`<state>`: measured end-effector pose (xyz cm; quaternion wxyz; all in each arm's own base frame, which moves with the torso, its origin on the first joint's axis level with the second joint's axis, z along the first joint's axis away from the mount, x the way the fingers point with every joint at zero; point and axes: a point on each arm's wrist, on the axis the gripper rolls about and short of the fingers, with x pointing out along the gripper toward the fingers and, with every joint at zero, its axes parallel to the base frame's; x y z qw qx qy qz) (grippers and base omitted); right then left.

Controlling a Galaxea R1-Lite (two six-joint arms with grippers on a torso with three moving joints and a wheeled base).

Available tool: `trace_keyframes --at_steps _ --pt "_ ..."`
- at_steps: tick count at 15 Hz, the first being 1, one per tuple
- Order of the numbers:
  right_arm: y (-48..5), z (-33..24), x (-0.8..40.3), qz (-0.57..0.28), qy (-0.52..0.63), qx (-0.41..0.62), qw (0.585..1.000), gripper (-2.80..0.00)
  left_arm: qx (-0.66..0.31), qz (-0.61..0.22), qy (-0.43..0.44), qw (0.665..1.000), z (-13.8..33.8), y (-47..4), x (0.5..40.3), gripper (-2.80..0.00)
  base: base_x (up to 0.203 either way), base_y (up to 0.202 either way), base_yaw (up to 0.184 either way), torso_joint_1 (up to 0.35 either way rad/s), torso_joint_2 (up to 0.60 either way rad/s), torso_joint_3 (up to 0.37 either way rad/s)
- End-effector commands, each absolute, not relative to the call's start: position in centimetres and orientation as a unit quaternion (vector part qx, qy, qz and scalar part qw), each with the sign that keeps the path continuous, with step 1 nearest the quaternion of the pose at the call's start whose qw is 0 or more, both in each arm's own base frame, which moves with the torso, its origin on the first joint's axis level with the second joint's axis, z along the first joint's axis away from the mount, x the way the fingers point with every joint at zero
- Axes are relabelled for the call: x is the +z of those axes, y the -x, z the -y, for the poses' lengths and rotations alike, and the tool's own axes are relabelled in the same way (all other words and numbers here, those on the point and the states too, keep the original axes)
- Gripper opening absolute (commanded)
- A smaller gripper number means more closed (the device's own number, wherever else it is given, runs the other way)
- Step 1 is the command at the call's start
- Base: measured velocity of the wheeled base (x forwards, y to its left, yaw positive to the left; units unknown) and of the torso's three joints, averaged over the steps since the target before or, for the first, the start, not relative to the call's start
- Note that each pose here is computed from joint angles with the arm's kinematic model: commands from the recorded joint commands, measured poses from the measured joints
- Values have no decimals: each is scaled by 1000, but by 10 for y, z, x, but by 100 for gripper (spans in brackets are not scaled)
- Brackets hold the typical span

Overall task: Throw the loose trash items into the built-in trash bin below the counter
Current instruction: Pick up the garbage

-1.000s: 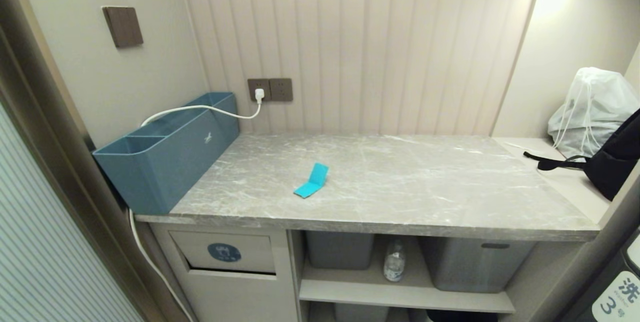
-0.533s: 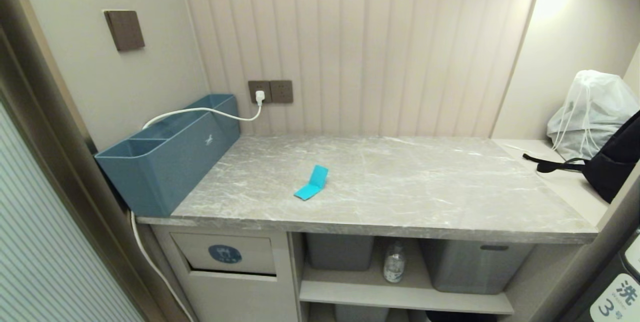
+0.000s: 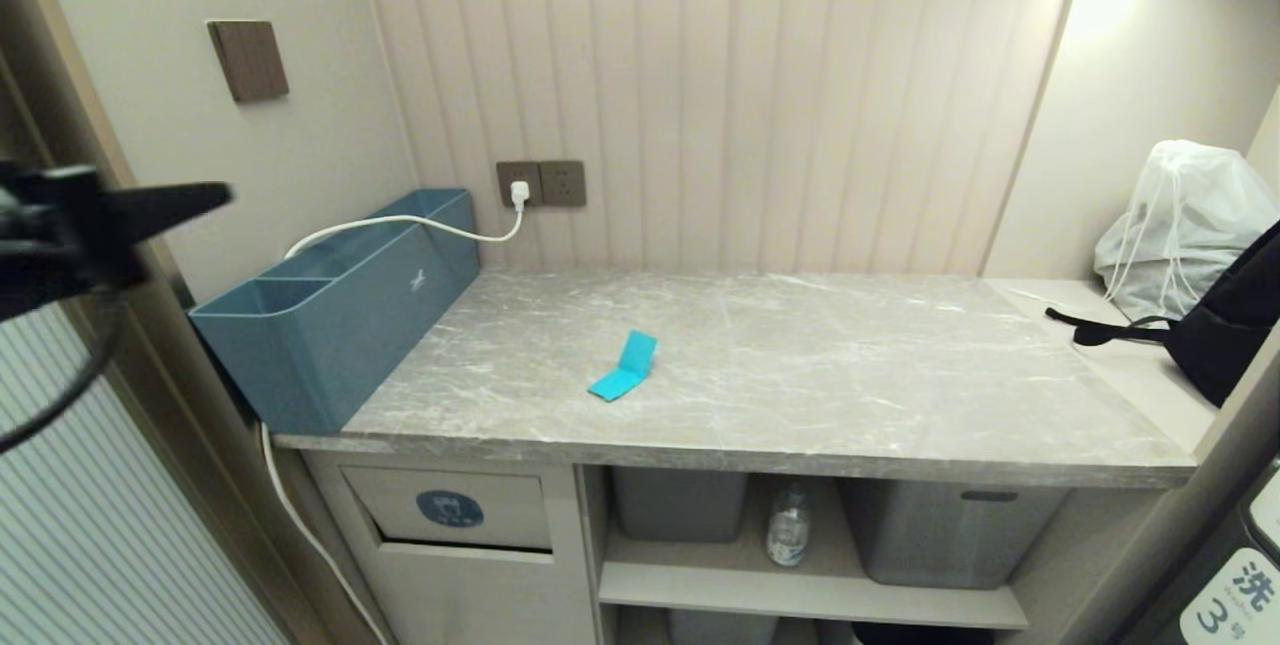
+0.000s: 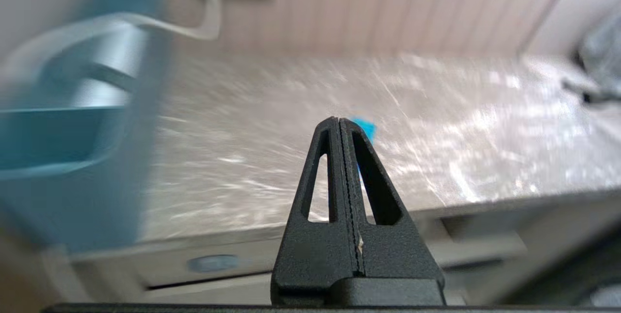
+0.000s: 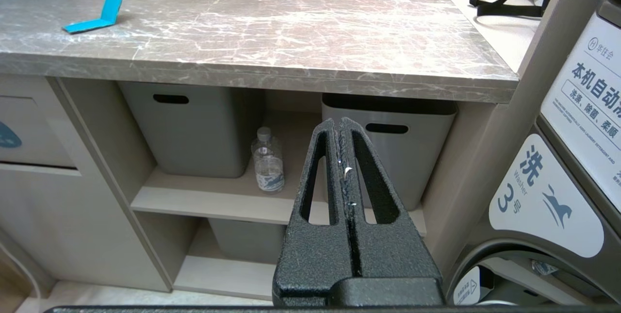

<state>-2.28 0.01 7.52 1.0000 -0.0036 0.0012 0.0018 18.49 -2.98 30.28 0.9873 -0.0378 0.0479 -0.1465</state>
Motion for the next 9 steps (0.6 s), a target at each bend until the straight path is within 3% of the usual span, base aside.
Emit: trace_keyframes --at_steps 1,5,6,9 --pt "23 0 75 -1 4 2 1000 -280 -179 -168 35 969 63 -281 246 -280 0 0 0 0 0 0" --pt "23 0 75 -2 4 2 1000 -280 -258 -219 14 941 133 -338 185 -280 0 0 0 0 0 0" --pt "23 0 75 -1 3 2 1000 -280 -263 -223 4 939 143 -348 170 0 0 0 0 0 0 0" --pt "23 0 75 -2 3 2 1000 -280 -256 -208 -18 944 161 -384 133 0 0 0 0 0 0 0"
